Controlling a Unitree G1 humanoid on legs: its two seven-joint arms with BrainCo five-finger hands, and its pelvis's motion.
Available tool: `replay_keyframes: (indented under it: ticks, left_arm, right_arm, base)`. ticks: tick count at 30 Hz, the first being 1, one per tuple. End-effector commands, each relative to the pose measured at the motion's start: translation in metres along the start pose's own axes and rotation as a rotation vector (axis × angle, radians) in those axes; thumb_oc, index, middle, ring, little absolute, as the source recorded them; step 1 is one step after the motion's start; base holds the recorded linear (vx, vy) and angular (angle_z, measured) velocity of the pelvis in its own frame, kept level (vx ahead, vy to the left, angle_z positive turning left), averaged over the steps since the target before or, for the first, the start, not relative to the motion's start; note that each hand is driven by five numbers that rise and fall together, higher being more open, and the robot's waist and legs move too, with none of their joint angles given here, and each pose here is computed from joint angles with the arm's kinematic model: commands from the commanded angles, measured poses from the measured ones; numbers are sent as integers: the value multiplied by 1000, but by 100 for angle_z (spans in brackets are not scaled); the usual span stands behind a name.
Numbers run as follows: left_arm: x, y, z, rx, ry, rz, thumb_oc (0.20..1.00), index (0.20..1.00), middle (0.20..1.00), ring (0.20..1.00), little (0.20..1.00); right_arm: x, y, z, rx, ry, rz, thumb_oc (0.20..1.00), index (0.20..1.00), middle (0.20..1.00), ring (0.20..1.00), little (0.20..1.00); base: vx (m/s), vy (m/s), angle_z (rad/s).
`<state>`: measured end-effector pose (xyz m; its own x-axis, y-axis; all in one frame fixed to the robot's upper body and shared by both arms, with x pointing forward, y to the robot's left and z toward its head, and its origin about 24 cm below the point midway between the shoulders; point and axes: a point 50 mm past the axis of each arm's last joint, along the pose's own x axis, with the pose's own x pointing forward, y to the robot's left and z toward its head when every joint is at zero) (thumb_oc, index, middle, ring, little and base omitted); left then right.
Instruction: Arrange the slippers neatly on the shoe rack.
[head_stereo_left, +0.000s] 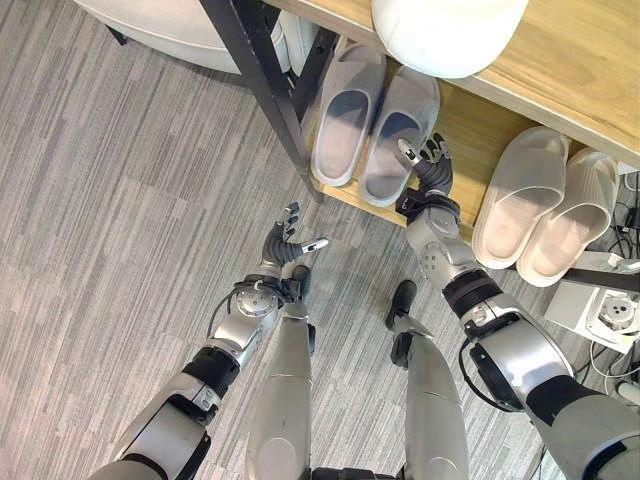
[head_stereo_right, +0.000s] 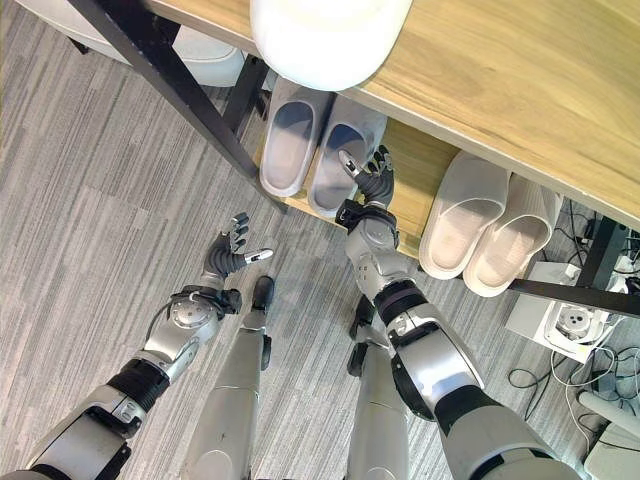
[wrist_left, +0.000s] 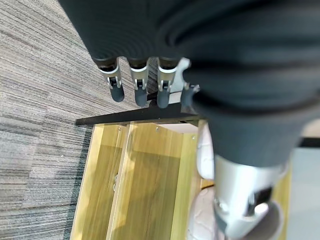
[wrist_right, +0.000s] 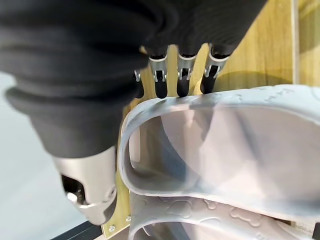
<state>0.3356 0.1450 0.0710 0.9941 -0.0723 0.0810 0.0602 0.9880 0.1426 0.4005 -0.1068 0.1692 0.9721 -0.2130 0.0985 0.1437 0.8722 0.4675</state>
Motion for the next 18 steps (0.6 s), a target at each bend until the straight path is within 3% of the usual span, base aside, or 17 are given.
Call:
replay_keyframes:
  ticks: [1, 7, 8, 12, 14, 18]
  left_arm:
    - [5, -4, 18, -20, -80, -24, 1000, 1000, 1000, 1000, 1000]
    - [3, -4, 14, -31, -69, -26, 1000, 1000, 1000, 1000, 1000]
    - [1, -1, 10, -30, -57, -19, 1000, 1000, 1000, 1000, 1000]
    - [-8, 7, -8, -32, 0, 18, 1000, 1000, 1000, 1000, 1000]
    - [-18, 14, -23, -32, 54, 42, 1000, 1000, 1000, 1000, 1000]
    - [-42, 22, -54, -54, 173, 61, 1000, 1000, 1000, 1000, 1000]
  right_arm:
    - [-1, 33, 27, 122, -80, 132, 1000, 1000, 1000, 1000, 1000]
    - [0, 21, 23, 1, -88, 122, 1000, 1000, 1000, 1000, 1000]
    - [1, 13, 22, -165, -115, 111, 1000, 1000, 1000, 1000, 1000]
    - [-10, -23, 1, -473, -139, 69, 1000, 1000, 1000, 1000, 1000]
    - [-28, -50, -23, -539, -88, 57, 1000, 1000, 1000, 1000, 1000]
    - [-70, -80, -70, -480, 93, 132, 1000, 1000, 1000, 1000, 1000]
  base:
    - [0, 0, 0]
    - [-37, 13, 0]
    - [0, 0, 0]
    - [40, -13, -3]
    - [90, -18, -18]
    - [164, -9, -15]
